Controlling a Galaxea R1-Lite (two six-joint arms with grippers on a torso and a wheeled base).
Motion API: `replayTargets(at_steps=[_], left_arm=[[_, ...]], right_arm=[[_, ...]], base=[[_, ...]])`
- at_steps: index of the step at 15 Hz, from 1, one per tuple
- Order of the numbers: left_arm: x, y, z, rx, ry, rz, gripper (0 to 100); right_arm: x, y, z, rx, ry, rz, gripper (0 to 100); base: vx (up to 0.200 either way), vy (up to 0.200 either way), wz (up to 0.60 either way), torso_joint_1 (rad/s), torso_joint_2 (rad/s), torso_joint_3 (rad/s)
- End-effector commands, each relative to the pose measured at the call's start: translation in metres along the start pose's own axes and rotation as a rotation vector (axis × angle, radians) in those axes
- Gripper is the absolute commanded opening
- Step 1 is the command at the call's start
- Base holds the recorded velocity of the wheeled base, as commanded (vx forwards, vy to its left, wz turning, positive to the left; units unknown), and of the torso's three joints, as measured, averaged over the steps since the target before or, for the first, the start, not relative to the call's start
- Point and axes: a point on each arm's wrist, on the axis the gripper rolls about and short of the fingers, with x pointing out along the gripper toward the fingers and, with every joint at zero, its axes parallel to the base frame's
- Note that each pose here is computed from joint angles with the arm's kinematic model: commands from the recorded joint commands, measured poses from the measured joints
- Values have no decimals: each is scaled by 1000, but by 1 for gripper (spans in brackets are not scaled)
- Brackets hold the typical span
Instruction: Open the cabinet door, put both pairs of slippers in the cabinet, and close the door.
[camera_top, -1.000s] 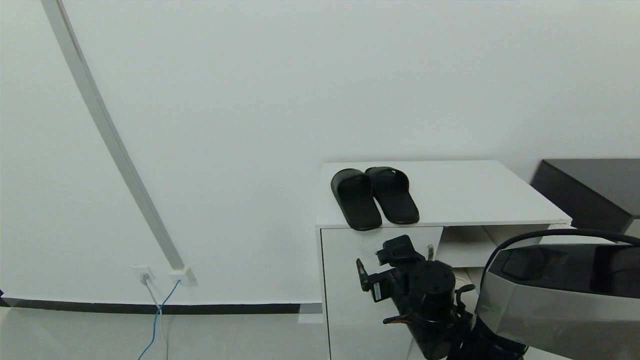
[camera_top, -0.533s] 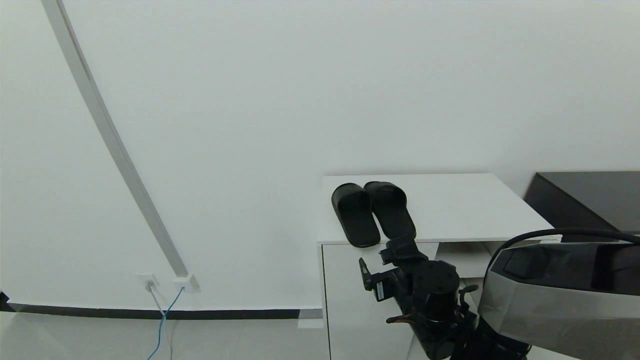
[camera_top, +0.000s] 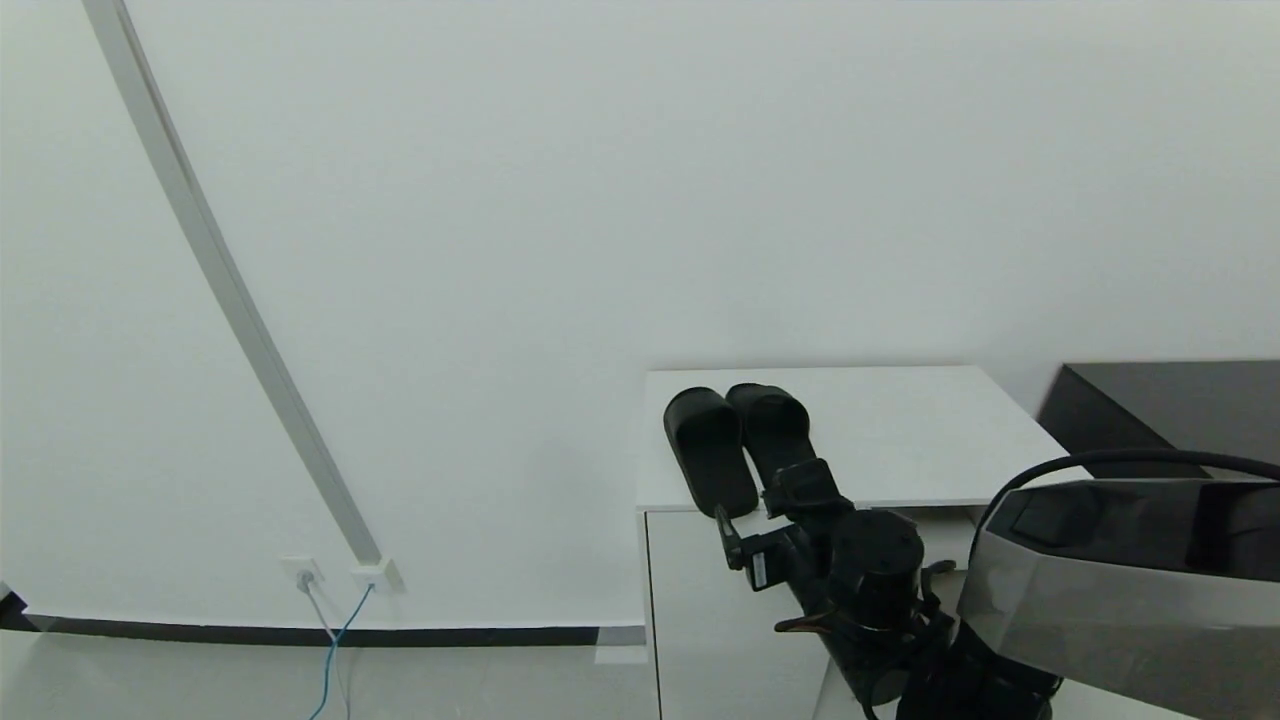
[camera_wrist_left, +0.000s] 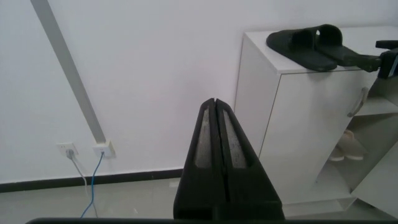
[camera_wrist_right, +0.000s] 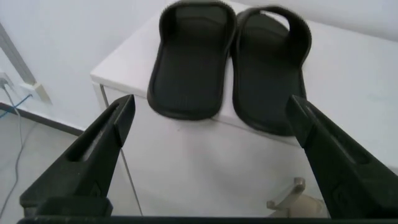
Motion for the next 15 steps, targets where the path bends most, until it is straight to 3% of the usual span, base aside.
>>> replayTargets(at_steps=[1,6,8,11,15], left_arm=[[0,0,0,1,1,0,0],[0,0,0,3,1,0,0],[0,0,0,3,3,0,0],[0,0,0,3,3,0,0],[0,0,0,3,3,0,0]], right_arm=[[13,-7,21,18,12,-30,100],[27,-12,78,147,140,-58,100],[24,-10,76,188,221,-61,100],[26,-6,61,201,266,-67,100],[34,-2,40,183,294,-74,100]], base=[[0,0,0,149,-334,-188],[0,0,0,26,-60,-26],[0,0,0,0,0,0],[0,0,0,0,0,0],[200,0,0,1,5,4]])
